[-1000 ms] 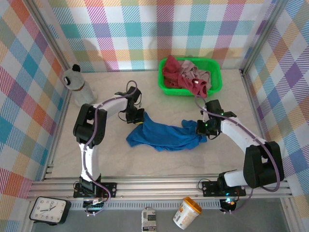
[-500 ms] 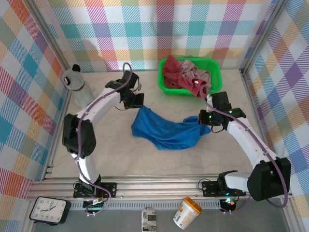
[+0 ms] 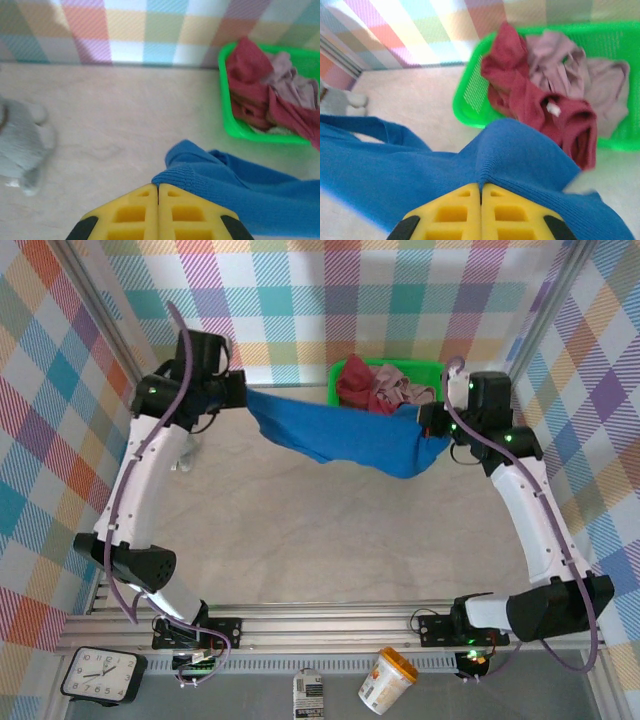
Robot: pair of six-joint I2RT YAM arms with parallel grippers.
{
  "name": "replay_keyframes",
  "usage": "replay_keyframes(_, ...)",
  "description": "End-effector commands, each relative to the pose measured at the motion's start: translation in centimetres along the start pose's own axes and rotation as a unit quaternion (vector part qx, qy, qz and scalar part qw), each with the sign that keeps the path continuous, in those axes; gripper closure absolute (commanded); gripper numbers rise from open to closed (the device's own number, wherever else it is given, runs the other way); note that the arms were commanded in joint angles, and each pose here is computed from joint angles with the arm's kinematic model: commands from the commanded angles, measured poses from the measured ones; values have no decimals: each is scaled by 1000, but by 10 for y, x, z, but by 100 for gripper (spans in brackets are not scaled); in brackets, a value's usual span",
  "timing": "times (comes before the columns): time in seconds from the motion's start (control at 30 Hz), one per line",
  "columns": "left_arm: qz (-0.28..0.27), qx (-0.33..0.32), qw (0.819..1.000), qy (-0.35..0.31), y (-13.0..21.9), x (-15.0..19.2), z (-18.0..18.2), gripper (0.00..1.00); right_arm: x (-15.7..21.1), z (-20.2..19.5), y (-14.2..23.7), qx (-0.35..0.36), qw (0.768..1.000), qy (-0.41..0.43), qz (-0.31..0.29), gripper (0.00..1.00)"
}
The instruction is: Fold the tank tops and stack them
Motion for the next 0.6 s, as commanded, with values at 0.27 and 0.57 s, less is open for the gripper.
replay_keyframes(0.27, 67, -4, 998, -1, 9, 31, 19, 100, 51, 30, -4, -122, 990, -5, 69, 100)
replay_keyframes(0.57, 63, -67, 996, -17, 29, 61, 44, 100, 99, 93, 23, -208, 971, -18, 113, 100)
Point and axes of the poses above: each hand's point on the last joint's axis, 136 mm out from that joint toward the fingers, its own y axis back along the fingers, its own z axis along the line the jaws close on, x = y × z, the point moved 10 cm from there along y, back along the fingers, and after that the axes turned 7 degrees about y, right-handed, at the moved point
